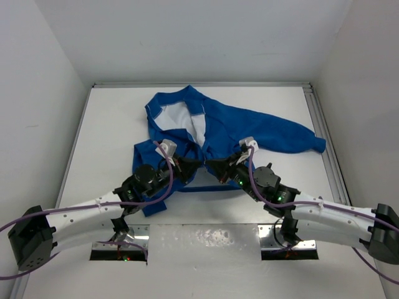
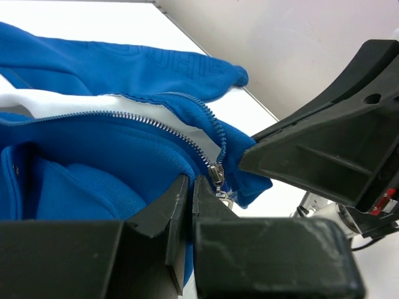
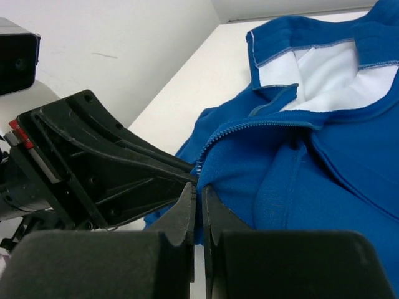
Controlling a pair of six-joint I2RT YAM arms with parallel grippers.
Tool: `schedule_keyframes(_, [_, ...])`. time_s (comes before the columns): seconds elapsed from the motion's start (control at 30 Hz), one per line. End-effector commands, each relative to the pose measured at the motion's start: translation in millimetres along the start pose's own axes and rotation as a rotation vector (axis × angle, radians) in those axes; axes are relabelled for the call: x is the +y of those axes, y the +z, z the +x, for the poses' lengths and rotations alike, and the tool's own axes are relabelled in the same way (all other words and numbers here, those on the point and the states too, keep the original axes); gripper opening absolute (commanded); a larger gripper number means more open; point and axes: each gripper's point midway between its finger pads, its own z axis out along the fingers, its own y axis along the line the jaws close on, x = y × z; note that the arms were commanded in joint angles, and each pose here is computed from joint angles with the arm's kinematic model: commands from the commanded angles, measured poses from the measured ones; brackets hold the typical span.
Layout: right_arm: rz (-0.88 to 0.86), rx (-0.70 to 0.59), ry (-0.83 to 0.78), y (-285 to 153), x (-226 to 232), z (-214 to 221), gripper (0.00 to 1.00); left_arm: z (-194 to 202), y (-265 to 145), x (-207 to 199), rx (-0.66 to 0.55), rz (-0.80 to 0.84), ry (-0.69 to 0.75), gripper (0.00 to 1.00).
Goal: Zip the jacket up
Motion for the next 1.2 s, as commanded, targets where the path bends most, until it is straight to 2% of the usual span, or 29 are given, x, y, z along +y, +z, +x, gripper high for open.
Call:
schedule_keyframes(0.0, [-0.067,-0.076,0.04,4,28,-36,0.0,-22,0,-27,-0.044,0.106,-0.05,0.0])
schedule_keyframes(0.33, [0.032,-0.035,-0.011,18,7,-16,0.0,-39,-28,-51,-0.07,0.209,-0.149,0.0])
schedule_keyframes(0.6, [0.065,-0.027,-0.003,14,-4,-6,0.0,-38,-38,-48,-0.076,0.199,-0.196,0.0])
schedule_keyframes(0.93, [-0.005,-0.034,0.002,11,18,-29,0.0,17,-32,-29,0.08,0.135,-0.245,0.0])
schedule_keyframes(1.03, [0.031,-0.017,-0.023,21,14,-24,0.0,21,-30,-28,0.094,0.13,-0.257,0.0])
schedule_keyframes(1.17, [0.081,0.008,-0.046,29,2,-12,0.0,7,-32,-39,0.087,0.162,-0.237,0.0])
